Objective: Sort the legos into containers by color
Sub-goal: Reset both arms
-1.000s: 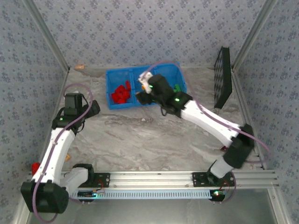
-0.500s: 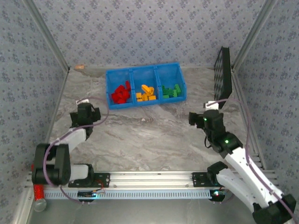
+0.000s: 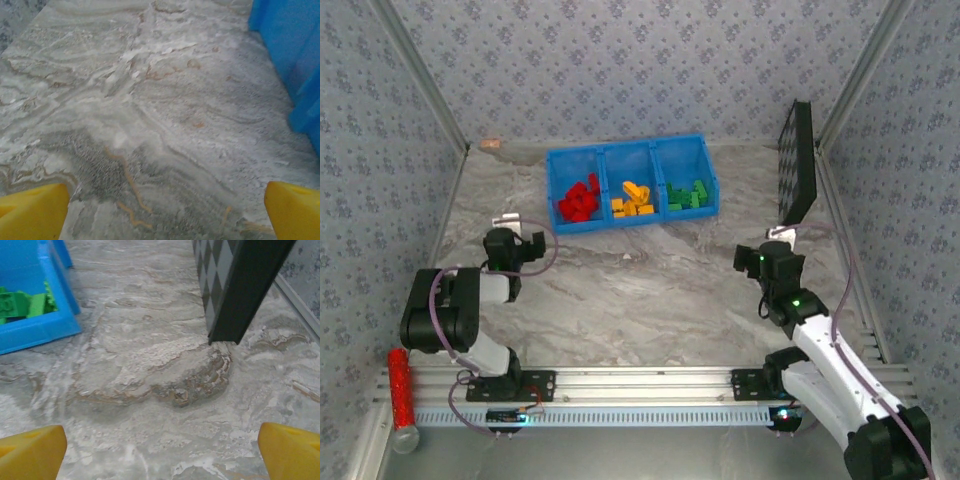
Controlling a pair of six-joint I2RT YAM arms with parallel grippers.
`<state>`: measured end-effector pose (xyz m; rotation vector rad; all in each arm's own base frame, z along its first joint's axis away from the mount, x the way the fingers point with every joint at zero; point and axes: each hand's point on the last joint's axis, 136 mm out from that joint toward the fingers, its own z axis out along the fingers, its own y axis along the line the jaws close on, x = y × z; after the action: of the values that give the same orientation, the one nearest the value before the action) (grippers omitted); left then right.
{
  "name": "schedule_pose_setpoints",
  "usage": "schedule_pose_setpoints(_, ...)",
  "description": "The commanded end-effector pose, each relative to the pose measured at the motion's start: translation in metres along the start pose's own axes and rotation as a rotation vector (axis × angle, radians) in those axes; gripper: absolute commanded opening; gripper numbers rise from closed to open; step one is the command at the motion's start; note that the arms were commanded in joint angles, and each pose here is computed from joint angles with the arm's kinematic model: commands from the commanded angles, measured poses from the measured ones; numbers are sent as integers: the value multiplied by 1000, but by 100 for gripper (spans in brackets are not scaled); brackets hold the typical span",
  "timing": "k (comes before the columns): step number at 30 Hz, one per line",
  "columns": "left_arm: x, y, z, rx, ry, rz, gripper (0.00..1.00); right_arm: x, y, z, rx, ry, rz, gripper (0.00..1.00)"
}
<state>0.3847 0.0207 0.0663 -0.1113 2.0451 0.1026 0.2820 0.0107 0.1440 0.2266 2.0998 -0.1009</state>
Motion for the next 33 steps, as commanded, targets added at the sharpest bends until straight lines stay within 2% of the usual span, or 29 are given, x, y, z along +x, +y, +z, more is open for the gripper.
schedule_pose_setpoints(1, -26, -8, 1, 56, -86, 2, 100, -20, -8, 14, 36, -103, 74, 100)
schedule_pose_setpoints(5, -25, -8, 1, 60, -79, -1, 100, -29, -17, 38, 87, -112, 60, 100)
schedule_pose_setpoints(10, -25, -9, 1, 61, -80, -1, 100, -35, -14, 76, 113, -83, -77, 100)
schedule_pose_setpoints(15, -25, -9, 1, 61, -80, -1, 100, -21, 6, 111, -28, -99, -186, 100)
schedule_pose_setpoints(18, -25, -8, 1, 60, -81, -1, 100, -20, 17, 120, -100, -66, -250, 100)
schedule_pose_setpoints(21, -25, -9, 1, 61, -80, 0, 100, -14, 8, 126, -140, -74, -185, 100)
schedule_pose_setpoints(24, -25, -9, 1, 61, -81, 0, 100, -7, -6, 127, -154, -155, -101, 100)
schedule_pose_setpoints(26, -26, -8, 1, 60, -81, -1, 100, -4, -6, 129, -138, -111, -115, 100)
schedule_pose_setpoints(27, -25, -8, 1, 60, -81, -1, 100, -7, -6, 128, -134, -139, -116, 100)
schedule_pose_setpoints(33, -25, -8, 1, 61, -80, -1, 100, -6, -5, 128, -133, -125, -121, 100)
